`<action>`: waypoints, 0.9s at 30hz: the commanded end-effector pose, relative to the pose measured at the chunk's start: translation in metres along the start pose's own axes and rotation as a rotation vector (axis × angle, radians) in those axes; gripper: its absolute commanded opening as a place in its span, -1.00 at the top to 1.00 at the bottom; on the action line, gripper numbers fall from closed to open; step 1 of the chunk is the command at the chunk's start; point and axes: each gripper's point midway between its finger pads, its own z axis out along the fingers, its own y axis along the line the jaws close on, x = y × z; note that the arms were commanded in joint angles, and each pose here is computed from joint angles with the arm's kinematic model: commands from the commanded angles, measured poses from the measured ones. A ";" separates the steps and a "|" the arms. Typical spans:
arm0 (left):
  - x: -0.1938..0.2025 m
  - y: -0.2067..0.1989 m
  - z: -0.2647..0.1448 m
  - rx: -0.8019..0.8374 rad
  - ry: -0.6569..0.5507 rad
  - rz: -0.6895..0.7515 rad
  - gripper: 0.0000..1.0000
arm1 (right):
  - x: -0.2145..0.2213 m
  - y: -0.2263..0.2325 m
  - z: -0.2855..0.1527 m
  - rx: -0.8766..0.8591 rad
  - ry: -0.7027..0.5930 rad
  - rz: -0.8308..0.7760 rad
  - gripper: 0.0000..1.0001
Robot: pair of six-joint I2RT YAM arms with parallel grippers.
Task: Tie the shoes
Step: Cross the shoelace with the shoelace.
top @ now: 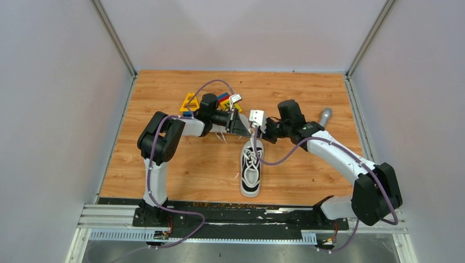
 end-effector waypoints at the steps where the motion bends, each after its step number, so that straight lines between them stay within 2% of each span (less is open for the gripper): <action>1: -0.012 0.003 -0.002 -0.064 -0.010 0.076 1.00 | 0.004 0.007 -0.010 -0.075 0.104 0.037 1.00; 10: -0.013 0.017 -0.006 -0.176 0.023 0.146 1.00 | 0.003 0.020 -0.015 -0.251 0.254 0.232 1.00; 20: -0.022 -0.012 -0.002 -0.050 -0.015 0.188 1.00 | 0.016 0.027 -0.015 -0.391 0.534 0.690 1.00; 21: -0.019 -0.014 -0.002 -0.042 -0.020 0.148 1.00 | 0.015 0.029 -0.019 -0.415 0.557 0.740 1.00; 22: -0.023 -0.018 -0.001 -0.022 -0.031 0.193 1.00 | 0.014 0.029 -0.020 -0.429 0.572 0.776 1.00; 27: -0.021 -0.022 0.001 -0.006 -0.034 0.184 1.00 | 0.005 0.013 -0.024 -0.408 0.568 0.856 1.00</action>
